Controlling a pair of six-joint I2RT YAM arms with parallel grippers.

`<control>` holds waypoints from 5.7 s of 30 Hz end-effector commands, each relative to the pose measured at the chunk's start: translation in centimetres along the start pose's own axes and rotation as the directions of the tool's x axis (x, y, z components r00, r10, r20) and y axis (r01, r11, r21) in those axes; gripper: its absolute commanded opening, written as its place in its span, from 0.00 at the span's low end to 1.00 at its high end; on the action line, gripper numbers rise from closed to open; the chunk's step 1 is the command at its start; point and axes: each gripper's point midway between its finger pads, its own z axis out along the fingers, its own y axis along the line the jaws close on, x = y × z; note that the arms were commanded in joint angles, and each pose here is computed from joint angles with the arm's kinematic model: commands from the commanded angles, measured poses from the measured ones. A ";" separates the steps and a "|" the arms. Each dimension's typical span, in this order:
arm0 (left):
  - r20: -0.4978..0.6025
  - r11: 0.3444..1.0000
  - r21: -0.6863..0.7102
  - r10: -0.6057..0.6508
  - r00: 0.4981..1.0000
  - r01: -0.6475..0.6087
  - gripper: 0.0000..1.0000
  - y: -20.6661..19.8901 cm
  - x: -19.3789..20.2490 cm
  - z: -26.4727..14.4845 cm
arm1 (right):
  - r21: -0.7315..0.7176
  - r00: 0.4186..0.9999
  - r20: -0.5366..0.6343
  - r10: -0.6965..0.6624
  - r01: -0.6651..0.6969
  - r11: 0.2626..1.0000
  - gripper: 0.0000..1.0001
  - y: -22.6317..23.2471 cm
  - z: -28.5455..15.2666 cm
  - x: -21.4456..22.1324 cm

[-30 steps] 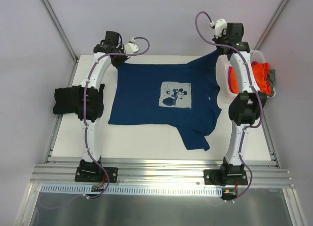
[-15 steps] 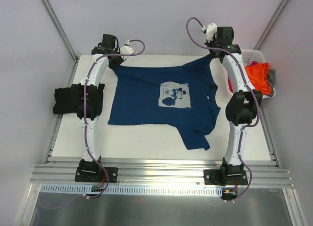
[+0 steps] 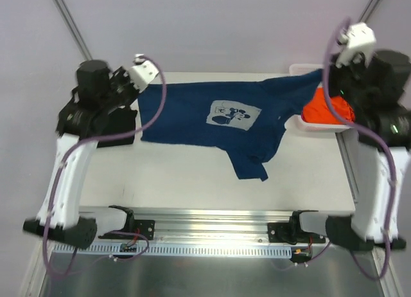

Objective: Fold and stack the t-shirts
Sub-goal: Flatten out the tshirt

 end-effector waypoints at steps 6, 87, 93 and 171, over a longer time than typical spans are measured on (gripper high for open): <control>0.140 0.990 -0.075 -0.106 0.985 0.117 0.00 -4.5 1.6 -12.3 | 0.154 0.999 0.027 0.022 -0.026 0.988 0.01 0.0 -18.6 6.6; -0.308 0.971 -0.016 0.223 0.925 -0.240 0.00 10.6 16.7 16.8 | 0.147 0.930 -0.287 -0.228 0.278 0.949 0.01 -8.0 20.6 9.6; -0.225 0.997 -0.032 0.055 0.973 -0.064 0.00 5.5 13.8 9.3 | -0.081 0.931 -0.363 0.031 -0.064 0.995 0.01 0.3 11.1 13.5; 0.137 0.964 -0.237 -0.087 0.987 0.118 0.00 11.3 -3.2 4.1 | 0.237 0.994 -0.075 0.076 -0.056 0.970 0.00 -7.9 5.4 1.7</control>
